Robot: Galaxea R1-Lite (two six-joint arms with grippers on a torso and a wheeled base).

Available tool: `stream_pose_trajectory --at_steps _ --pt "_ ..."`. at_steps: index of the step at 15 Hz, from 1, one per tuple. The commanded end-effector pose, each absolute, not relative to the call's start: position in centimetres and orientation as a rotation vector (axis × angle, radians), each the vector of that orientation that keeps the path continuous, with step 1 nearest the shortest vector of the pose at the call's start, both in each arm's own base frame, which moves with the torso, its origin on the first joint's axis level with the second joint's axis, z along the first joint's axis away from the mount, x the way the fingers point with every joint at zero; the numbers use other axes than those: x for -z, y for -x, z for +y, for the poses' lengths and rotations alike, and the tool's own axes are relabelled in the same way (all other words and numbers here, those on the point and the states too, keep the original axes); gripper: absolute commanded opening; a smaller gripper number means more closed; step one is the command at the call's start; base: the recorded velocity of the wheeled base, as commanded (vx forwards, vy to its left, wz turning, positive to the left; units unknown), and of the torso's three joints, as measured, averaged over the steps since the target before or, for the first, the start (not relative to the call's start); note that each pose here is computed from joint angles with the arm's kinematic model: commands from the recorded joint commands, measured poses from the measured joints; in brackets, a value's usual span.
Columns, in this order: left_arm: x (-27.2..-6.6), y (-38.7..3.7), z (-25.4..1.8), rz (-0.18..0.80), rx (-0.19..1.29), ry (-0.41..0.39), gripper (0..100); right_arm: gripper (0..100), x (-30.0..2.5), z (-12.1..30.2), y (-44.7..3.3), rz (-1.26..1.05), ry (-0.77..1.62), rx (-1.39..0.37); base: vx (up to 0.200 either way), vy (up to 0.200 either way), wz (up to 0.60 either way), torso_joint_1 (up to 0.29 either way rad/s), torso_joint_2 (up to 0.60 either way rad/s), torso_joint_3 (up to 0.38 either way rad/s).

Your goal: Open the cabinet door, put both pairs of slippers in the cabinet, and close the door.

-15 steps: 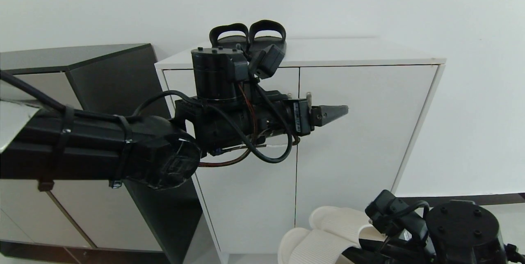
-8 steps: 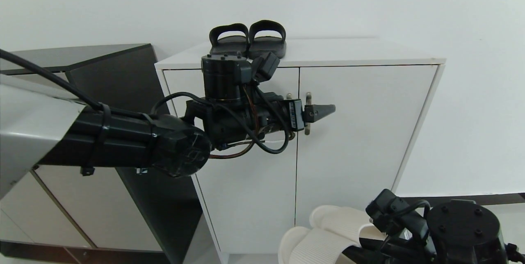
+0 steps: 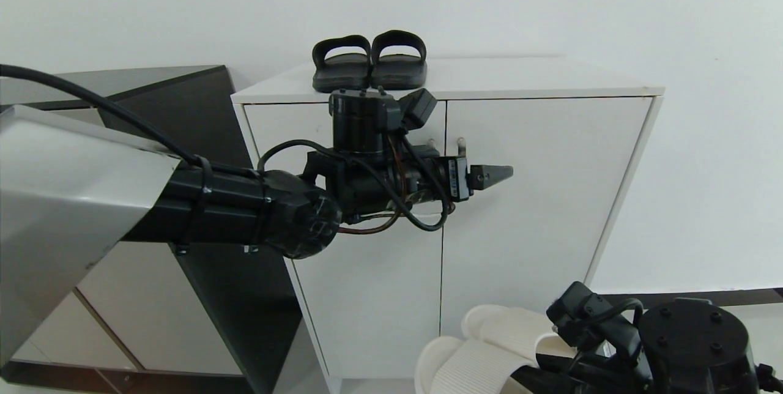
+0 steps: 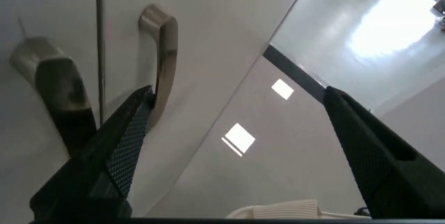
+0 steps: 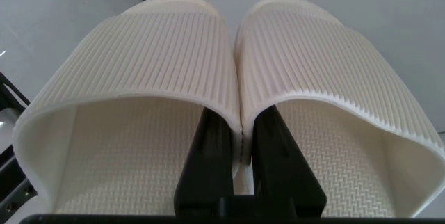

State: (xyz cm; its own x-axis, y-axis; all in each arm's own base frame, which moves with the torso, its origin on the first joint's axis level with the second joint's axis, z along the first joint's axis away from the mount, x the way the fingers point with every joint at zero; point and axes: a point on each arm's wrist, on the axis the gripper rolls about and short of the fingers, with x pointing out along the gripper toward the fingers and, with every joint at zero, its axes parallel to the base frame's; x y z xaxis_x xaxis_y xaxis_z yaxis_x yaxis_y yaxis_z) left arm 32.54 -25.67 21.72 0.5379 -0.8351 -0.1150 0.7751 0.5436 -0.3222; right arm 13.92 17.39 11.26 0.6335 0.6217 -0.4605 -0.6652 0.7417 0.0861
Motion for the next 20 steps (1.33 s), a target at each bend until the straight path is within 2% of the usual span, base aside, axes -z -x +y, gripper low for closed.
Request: stream_pose_trajectory --at_steps 1,2,7,11,14,16,18,20 --pt "-21.6 -32.7 -25.9 0.268 0.972 0.246 100 0 -11.1 17.4 -13.9 0.495 0.098 -0.737 0.000 0.000 0.00 0.000 0.00 0.000" --pt "-21.6 -32.7 -25.9 0.266 0.972 0.245 0 0 -11.0 17.5 -13.9 0.499 0.101 -0.738 0.000 0.000 0.00 0.000 0.00 0.000" --pt "-21.7 -31.4 -25.7 0.286 1.015 0.242 0 0 -10.6 17.0 -13.3 0.523 0.088 -0.851 0.000 0.000 0.00 0.000 0.00 0.000" --pt "-23.1 -26.3 -26.1 0.290 1.103 0.236 0 0 -11.0 15.7 -11.7 0.494 0.068 -1.008 0.000 0.000 0.00 0.000 0.00 0.000" --pt "-23.7 -24.1 -25.6 0.287 1.116 0.231 0 0 -10.9 15.4 -11.5 0.484 0.096 -1.019 0.000 0.000 0.00 0.000 0.00 0.000" --pt "-23.4 -23.2 -24.6 0.294 1.096 0.224 0 0 -10.6 15.6 -11.6 0.498 0.104 -1.016 0.000 0.000 0.00 0.000 0.00 0.000" --pt "-23.4 -21.0 -22.3 0.241 1.099 0.218 0 0 -10.5 15.6 -11.6 0.504 0.107 -1.020 0.000 0.000 0.00 0.000 0.00 0.000" --pt "-23.7 -21.3 -20.6 0.202 1.059 0.220 0 0 -10.3 15.7 -11.4 0.512 0.114 -1.029 0.000 0.000 0.00 0.000 0.00 0.000"
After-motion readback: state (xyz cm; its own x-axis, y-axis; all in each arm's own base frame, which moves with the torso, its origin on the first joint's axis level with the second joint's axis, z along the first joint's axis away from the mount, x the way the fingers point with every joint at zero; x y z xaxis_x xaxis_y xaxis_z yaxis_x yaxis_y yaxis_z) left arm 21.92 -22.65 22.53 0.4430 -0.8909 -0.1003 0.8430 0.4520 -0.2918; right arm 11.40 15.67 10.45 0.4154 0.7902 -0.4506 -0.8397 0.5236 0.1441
